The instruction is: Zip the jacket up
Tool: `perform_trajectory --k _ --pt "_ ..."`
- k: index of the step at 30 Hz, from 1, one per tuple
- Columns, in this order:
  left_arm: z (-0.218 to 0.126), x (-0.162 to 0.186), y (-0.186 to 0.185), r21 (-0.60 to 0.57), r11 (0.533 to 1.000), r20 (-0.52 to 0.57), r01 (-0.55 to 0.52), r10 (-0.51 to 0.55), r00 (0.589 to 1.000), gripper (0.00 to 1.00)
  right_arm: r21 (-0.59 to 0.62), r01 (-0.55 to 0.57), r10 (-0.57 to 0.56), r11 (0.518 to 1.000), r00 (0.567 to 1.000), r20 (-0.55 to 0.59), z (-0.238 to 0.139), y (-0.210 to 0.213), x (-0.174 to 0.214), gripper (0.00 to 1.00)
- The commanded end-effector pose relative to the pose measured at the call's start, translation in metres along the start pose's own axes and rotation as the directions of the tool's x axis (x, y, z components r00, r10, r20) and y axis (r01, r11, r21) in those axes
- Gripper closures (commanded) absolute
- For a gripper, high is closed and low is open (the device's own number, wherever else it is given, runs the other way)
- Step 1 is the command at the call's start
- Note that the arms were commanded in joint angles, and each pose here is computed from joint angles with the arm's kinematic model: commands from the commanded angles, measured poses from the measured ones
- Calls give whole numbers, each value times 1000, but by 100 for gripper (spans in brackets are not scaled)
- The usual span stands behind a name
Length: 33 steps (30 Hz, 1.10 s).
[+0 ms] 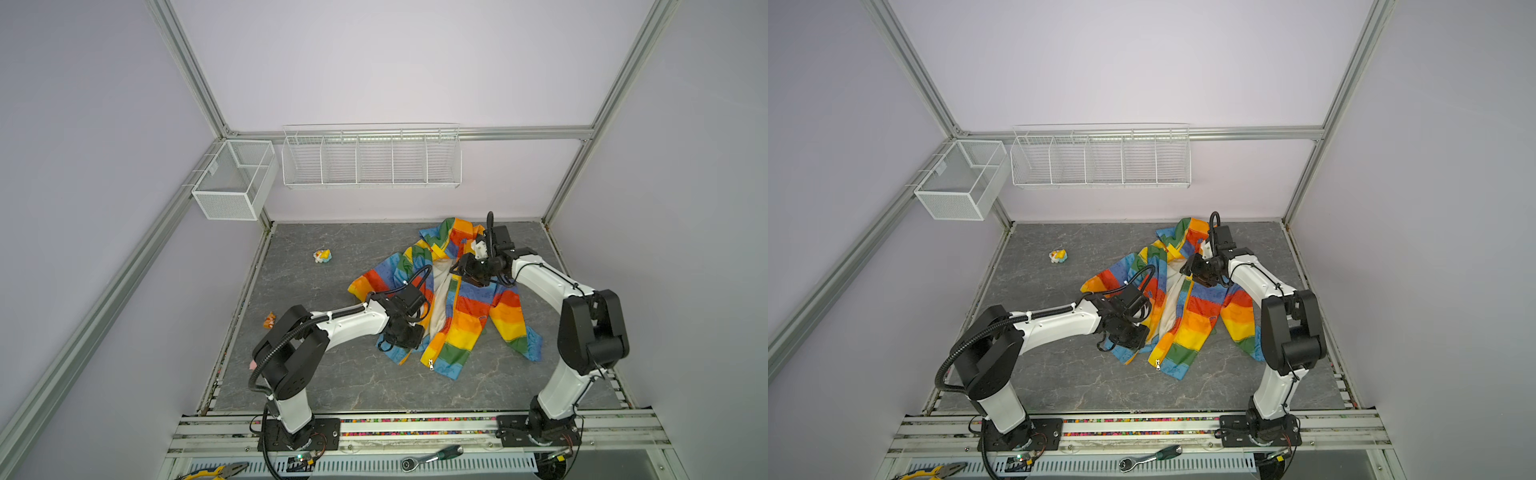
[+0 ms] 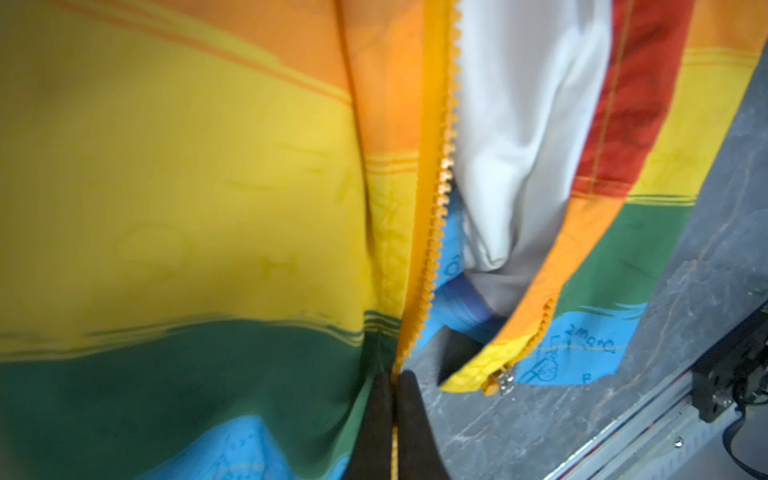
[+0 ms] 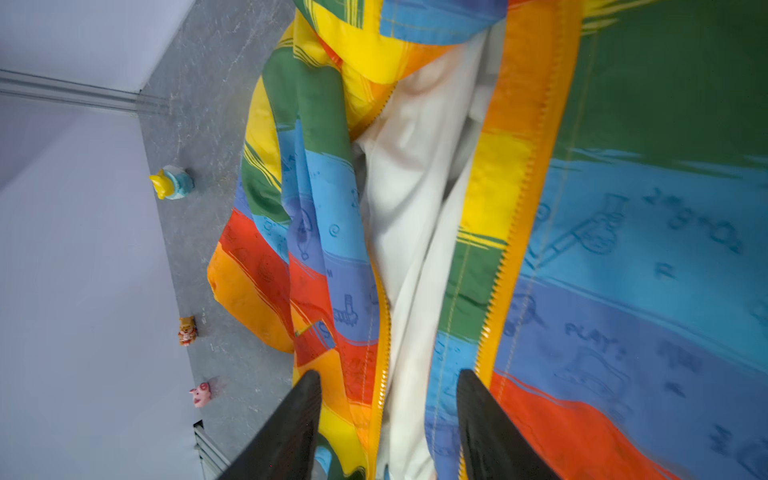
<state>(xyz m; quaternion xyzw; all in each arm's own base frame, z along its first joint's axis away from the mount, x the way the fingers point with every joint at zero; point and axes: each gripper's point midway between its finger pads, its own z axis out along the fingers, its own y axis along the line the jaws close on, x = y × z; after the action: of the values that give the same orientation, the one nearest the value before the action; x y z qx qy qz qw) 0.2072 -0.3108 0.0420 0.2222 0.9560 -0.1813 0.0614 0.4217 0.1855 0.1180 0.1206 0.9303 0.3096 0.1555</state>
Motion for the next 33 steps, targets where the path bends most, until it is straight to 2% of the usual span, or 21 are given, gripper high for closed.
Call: perform_trajectory --k 1,3,8,14,17,21,26,33 --pt "-9 -4 16 -33 998 48 51 -49 998 100 -78 -39 41 996 999 21 17 22 -19 47" --pt "-12 -3 24 -41 997 54 69 -67 996 96 -84 -47 49 995 998 28 27 26 -27 48" --pt "-24 -6 14 26 997 82 71 -73 994 69 -82 -109 113 991 993 39 56 21 -46 51" --pt "-45 -14 -13 164 985 141 51 -75 987 61 -79 -170 173 982 984 42 81 12 -59 51" --pt "-51 -18 -25 223 974 149 47 -82 985 60 -78 -190 194 979 980 36 92 9 -62 50" --pt "-44 -20 -27 242 967 139 76 -112 984 62 -81 -208 211 975 977 40 103 7 -69 49" --pt "-18 -18 -20 238 959 105 150 -179 978 75 -85 -232 237 969 970 50 115 3 -77 50" --pt "4 -2 4 174 953 91 248 -266 960 88 -89 -248 255 965 964 77 123 0 -92 57"
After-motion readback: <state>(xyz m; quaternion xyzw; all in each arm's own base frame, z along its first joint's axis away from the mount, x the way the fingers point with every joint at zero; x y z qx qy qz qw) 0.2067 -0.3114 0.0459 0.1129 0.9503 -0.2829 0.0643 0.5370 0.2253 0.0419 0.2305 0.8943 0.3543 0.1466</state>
